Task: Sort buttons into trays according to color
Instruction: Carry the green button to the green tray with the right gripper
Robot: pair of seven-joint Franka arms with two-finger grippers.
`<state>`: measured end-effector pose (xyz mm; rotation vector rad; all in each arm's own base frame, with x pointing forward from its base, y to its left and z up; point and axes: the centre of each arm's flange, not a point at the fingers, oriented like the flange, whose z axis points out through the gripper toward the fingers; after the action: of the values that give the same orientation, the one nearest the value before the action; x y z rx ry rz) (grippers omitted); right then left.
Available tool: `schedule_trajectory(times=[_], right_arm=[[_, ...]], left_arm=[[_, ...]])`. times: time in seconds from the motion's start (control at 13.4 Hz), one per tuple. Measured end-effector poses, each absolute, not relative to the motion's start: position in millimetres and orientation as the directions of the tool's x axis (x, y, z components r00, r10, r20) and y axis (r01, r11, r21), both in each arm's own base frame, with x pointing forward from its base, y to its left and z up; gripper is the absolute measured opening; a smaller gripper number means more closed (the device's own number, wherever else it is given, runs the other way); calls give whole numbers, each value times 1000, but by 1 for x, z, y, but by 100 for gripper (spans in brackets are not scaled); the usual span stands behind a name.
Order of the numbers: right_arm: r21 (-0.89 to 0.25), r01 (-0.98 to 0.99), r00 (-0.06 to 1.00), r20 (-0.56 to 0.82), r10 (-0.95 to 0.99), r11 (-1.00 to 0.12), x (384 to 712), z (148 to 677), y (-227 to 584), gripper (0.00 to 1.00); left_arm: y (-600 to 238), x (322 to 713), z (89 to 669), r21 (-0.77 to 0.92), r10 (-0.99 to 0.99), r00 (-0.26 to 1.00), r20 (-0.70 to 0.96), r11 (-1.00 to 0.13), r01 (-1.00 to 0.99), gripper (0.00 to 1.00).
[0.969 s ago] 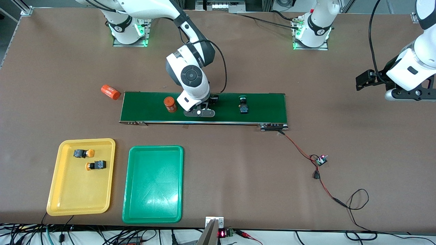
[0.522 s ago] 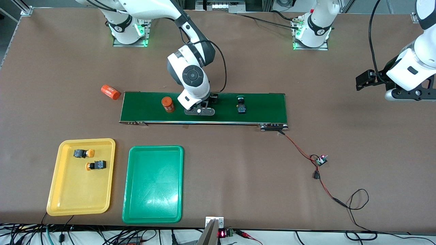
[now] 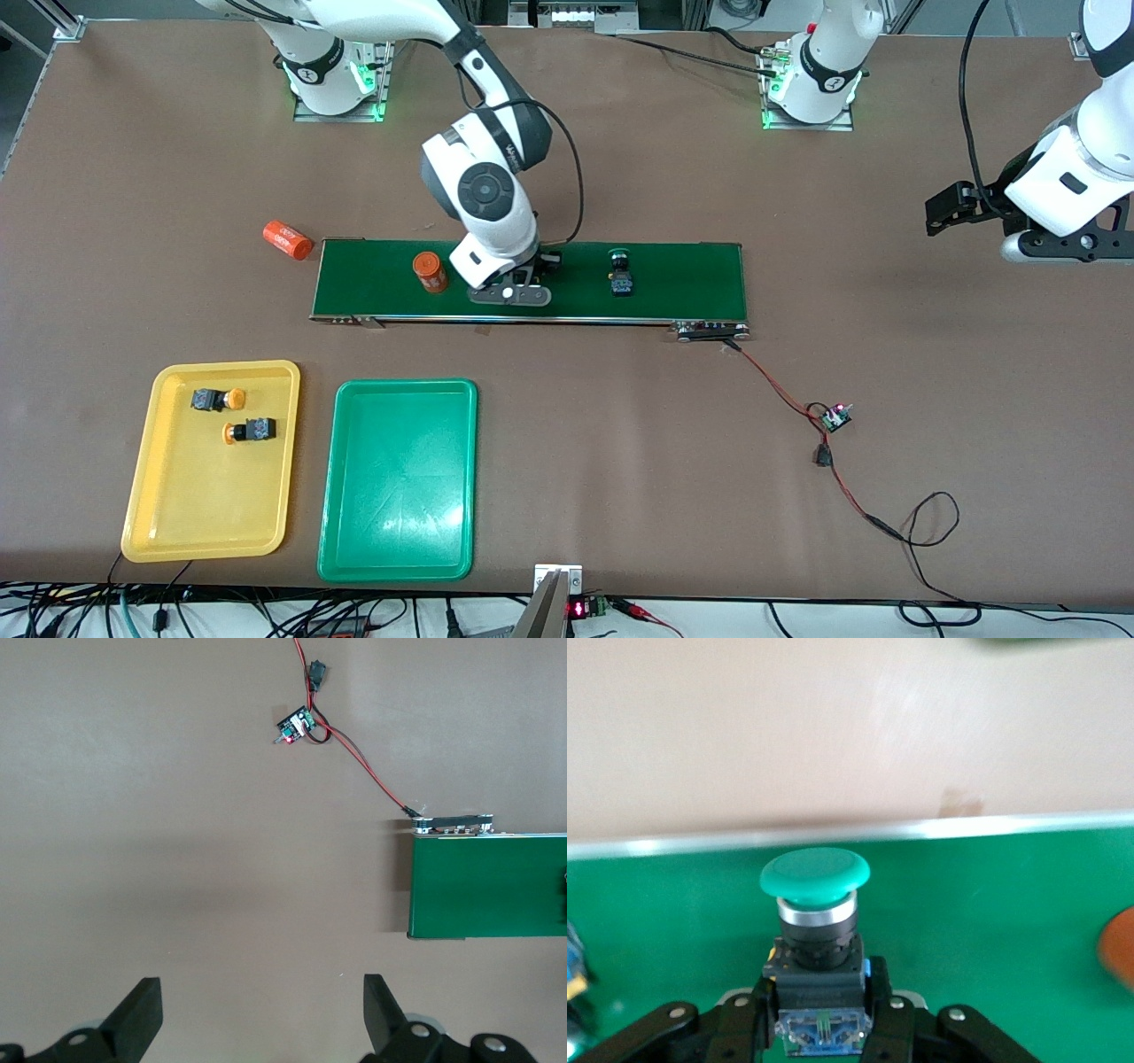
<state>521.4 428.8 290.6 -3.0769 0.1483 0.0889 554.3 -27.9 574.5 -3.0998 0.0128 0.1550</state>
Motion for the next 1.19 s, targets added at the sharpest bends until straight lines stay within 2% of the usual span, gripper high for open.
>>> schedule_trajectory(times=[0.22,0.45,0.67,1.04,1.19], right_arm=[[-42,-129,991,35,-131,-991,590,321,345,41],[-22,-50,993,105,-52,-999,651,295,231,41],[11,-7,995,102,-6,-1000,665,247,196,41],[8,36,987,156,37,-999,684,252,207,41],[19,60,983,170,62,-998,689,236,200,41]], left_arm=[[-28,554,574,-37,-6,995,-100,-999,-10,100],[-28,554,575,-37,-6,995,-100,-999,-10,100],[-28,554,575,-37,-6,995,-100,-999,-10,100],[-28,554,575,-37,-6,995,-100,-999,-10,100],[-28,554,575,-37,-6,995,-101,-999,-10,100]])
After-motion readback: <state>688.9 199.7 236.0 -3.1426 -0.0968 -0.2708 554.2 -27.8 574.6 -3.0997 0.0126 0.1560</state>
